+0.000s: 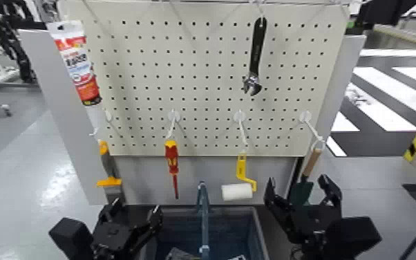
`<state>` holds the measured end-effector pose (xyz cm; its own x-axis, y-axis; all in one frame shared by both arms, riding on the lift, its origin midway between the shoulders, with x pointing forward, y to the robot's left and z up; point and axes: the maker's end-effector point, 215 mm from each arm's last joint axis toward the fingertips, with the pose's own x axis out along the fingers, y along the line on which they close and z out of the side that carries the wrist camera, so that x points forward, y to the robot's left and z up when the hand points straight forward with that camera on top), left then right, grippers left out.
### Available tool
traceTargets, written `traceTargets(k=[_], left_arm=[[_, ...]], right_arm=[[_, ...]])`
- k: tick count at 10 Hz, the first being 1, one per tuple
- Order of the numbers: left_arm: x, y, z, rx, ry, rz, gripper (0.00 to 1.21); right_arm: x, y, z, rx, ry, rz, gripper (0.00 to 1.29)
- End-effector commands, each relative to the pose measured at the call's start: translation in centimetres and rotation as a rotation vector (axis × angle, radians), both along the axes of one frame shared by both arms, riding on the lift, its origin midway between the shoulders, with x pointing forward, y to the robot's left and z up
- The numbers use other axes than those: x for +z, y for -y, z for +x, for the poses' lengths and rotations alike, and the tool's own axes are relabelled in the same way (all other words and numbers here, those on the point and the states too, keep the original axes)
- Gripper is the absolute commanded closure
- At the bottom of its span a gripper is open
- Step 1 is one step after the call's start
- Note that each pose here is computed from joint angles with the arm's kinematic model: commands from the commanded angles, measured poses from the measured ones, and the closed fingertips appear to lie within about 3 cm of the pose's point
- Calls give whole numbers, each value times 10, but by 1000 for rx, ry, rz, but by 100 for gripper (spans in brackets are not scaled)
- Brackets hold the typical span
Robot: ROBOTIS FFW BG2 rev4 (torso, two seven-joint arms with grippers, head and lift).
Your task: Grasp the handle of the crate.
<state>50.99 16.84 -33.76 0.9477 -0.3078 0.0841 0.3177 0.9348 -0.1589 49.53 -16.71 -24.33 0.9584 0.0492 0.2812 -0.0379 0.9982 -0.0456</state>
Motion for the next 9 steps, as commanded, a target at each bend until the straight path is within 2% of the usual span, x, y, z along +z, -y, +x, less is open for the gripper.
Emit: traceTargets(k=[1, 5, 9], left_arm=[[1, -3, -1, 6, 6, -1, 12], [7, -5, -1, 13, 21, -4, 12], [23, 1, 6, -25, 2, -42, 12]], right_arm=[[-1, -1, 0, 1, -4, 1, 15], [-14, -5, -2, 6, -40, 1, 15], [-37, -8, -8, 8, -111, -1, 15]])
